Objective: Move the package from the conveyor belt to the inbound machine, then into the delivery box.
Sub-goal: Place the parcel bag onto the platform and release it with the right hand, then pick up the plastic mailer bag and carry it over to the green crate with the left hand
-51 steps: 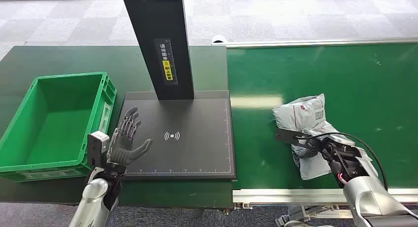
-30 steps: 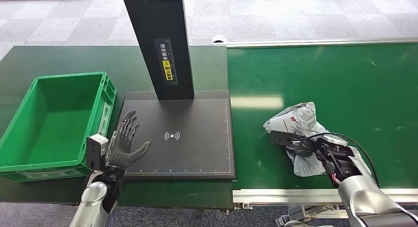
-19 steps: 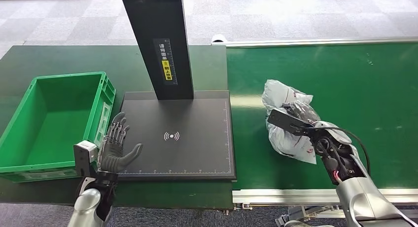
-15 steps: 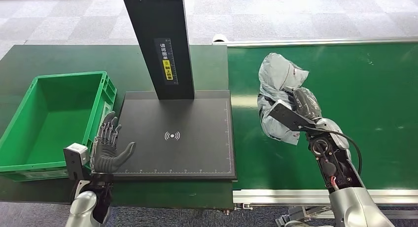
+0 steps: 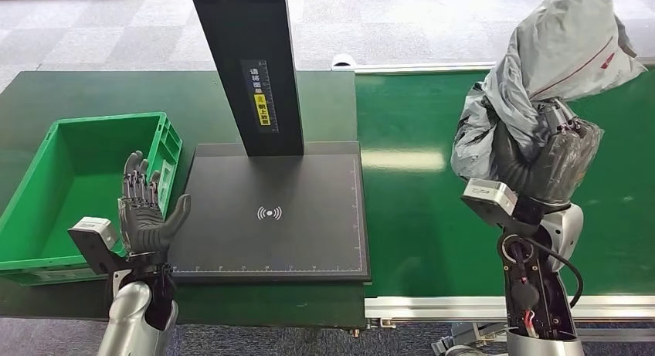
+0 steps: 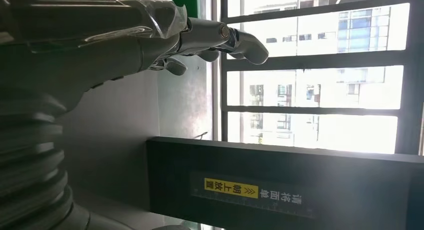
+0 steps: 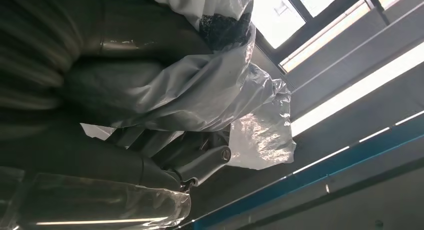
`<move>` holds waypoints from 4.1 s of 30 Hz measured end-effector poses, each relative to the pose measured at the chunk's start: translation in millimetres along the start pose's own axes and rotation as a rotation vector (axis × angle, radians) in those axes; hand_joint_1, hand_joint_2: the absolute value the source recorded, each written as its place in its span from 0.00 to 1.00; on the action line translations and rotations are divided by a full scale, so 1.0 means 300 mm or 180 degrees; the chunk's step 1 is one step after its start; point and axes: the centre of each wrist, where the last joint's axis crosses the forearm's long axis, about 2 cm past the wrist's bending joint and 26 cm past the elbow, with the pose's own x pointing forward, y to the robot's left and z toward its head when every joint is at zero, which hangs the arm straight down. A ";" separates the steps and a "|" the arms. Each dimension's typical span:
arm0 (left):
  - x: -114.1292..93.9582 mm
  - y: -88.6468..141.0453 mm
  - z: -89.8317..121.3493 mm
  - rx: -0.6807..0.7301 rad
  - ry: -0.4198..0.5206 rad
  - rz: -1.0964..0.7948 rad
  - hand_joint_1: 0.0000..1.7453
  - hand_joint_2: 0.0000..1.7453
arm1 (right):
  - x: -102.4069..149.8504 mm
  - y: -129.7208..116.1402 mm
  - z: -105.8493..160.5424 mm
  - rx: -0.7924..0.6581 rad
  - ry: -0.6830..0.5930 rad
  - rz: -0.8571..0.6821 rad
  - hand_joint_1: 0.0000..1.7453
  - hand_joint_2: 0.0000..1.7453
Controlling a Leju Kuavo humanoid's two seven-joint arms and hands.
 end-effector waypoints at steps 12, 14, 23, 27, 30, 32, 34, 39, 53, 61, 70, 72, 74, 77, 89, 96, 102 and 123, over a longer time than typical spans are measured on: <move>0.017 -0.023 -0.061 0.0282 -0.0437 -0.0178 0.00 1.00 | 0.112 0.136 0.005 0.0993 -0.0929 0.0313 1.00 1.00; 0.021 -0.030 -0.073 0.0296 -0.0493 -0.0176 0.00 1.00 | 0.151 0.205 0.029 0.1461 -0.1115 0.0171 1.00 1.00; 0.032 -0.071 -0.113 0.0178 -0.0589 -0.0084 0.00 1.00 | 0.304 0.433 0.213 0.3412 -0.1621 -0.0326 1.00 1.00; 0.029 -0.081 -0.120 0.0141 -0.0585 -0.0061 0.00 1.00 | 0.344 0.472 0.262 0.3775 -0.1773 -0.0341 1.00 1.00; 0.027 -0.084 -0.124 0.0118 -0.0576 -0.0042 0.00 1.00 | 0.360 0.486 0.269 0.3856 -0.1811 -0.0354 1.00 1.00; 0.024 -0.088 -0.127 0.0095 -0.0569 -0.0033 0.00 1.00 | 0.371 0.494 0.274 0.3850 -0.1824 -0.0399 1.00 1.00; 0.021 -0.093 -0.129 0.0073 -0.0558 -0.0025 0.00 1.00 | 0.383 0.500 0.280 0.3830 -0.1838 -0.0453 0.79 1.00; 0.011 -0.106 -0.134 0.0035 -0.0520 0.0016 0.00 1.00 | 0.407 0.512 0.281 0.3598 -0.1632 -0.0647 0.00 1.00; -0.006 -0.144 -0.128 -0.0034 -0.0399 0.0088 0.00 1.00 | 0.346 0.512 0.206 0.2205 0.1132 -0.2854 0.00 1.00; -0.012 -0.163 -0.118 -0.0163 -0.0306 0.0202 0.00 1.00 | 0.290 0.492 0.255 0.2215 0.1898 -0.3296 0.00 1.00; -0.017 -0.179 -0.116 -0.0296 -0.0290 0.0116 0.00 1.00 | 0.266 0.484 0.274 0.2242 0.1992 -0.3309 0.00 1.00; -0.018 -0.181 -0.114 -0.0364 -0.0285 0.0075 0.00 1.00 | 0.258 0.480 0.276 0.2102 0.2044 -0.3360 0.00 1.00; -0.020 -0.187 -0.109 -0.0488 -0.0233 0.0023 0.00 1.00 | 0.247 0.474 0.272 0.1929 0.2154 -0.3369 0.00 1.00; -0.032 -0.201 -0.093 -0.0809 -0.0025 -0.0100 0.00 1.00 | 0.223 0.462 0.262 0.1749 0.2292 -0.3357 0.00 1.00; -0.122 -0.228 0.011 -0.2373 0.0727 -0.1507 0.00 1.00 | 0.140 0.398 0.239 0.1294 0.2516 -0.3524 0.00 1.00; -0.157 -0.224 0.031 -0.2852 0.0808 -0.2096 0.00 1.00 | 0.129 0.385 0.239 0.1298 0.2510 -0.3511 0.00 1.00; -0.169 -0.224 0.023 -0.2975 0.0859 -0.2377 0.00 1.00 | 0.129 0.386 0.247 0.1723 0.2500 -0.3343 0.00 1.00; -0.182 -0.223 0.003 -0.3022 0.0899 -0.2537 1.00 1.00 | 0.132 0.401 0.279 0.2490 0.2529 -0.3075 0.00 1.00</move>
